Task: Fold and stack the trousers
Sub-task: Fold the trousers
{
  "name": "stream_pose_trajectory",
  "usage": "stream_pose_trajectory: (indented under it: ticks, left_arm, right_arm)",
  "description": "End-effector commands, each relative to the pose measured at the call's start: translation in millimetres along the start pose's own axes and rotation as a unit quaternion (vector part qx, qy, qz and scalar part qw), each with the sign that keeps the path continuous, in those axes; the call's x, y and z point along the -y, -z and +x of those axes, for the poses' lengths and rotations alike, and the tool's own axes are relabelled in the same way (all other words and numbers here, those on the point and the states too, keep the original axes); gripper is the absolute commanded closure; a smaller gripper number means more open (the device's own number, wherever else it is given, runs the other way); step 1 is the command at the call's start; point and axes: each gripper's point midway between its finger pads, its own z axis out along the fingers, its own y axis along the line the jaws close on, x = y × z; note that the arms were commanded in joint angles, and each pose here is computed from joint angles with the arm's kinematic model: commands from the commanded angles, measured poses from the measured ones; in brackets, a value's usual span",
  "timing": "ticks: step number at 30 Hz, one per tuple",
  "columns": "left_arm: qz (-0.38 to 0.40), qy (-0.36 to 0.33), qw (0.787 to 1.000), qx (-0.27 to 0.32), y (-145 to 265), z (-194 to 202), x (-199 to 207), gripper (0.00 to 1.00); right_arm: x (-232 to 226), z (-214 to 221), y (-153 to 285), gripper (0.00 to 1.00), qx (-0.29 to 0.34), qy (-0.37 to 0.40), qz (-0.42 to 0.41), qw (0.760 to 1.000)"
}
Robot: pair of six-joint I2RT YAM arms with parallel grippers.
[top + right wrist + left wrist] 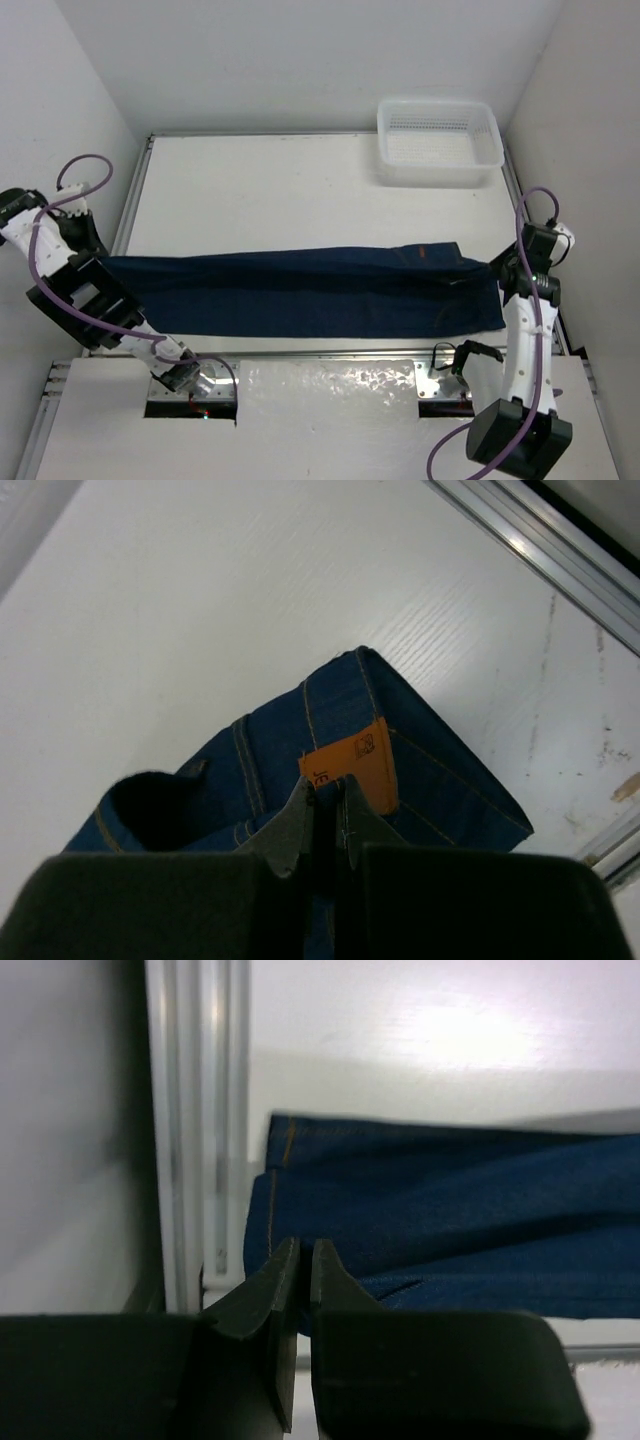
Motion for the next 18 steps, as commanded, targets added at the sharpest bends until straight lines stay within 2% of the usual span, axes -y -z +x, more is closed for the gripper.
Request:
stream_pose_trajectory:
  ticks: [1, 5, 11, 13, 18]
  left_arm:
    - [-0.041, -0.05, 0.998, 0.009, 27.3, 12.1, -16.8, 1.0]
    - [-0.05, -0.093, 0.994, -0.005, 32.3, 36.5, -11.5, 1.0]
    - [-0.071, -0.077, 0.994, -0.015, 32.1, 55.5, -23.7, 1.0]
    - [-0.083, -0.074, 0.993, -0.024, 32.1, 63.0, -35.5, 1.0]
    - [-0.062, -0.087, 0.992, -0.068, 23.3, 93.8, -31.1, 1.0]
  right_arm:
    - [15.2, -17.0, 13.1, 1.0, 0.036, -0.009, 0.04, 0.998]
    - [22.0, -3.8, 16.9, 1.0, 0.024, -0.026, 0.05, 0.998]
    - [34.2, 4.2, 18.3, 1.0, 0.041, -0.029, 0.064, 0.997]
    - [42.0, 14.1, 16.4, 1.0, 0.029, -0.019, 0.078, 0.996]
    - [55.2, 44.5, 11.7, 1.0, 0.001, -0.037, 0.097, 0.995]
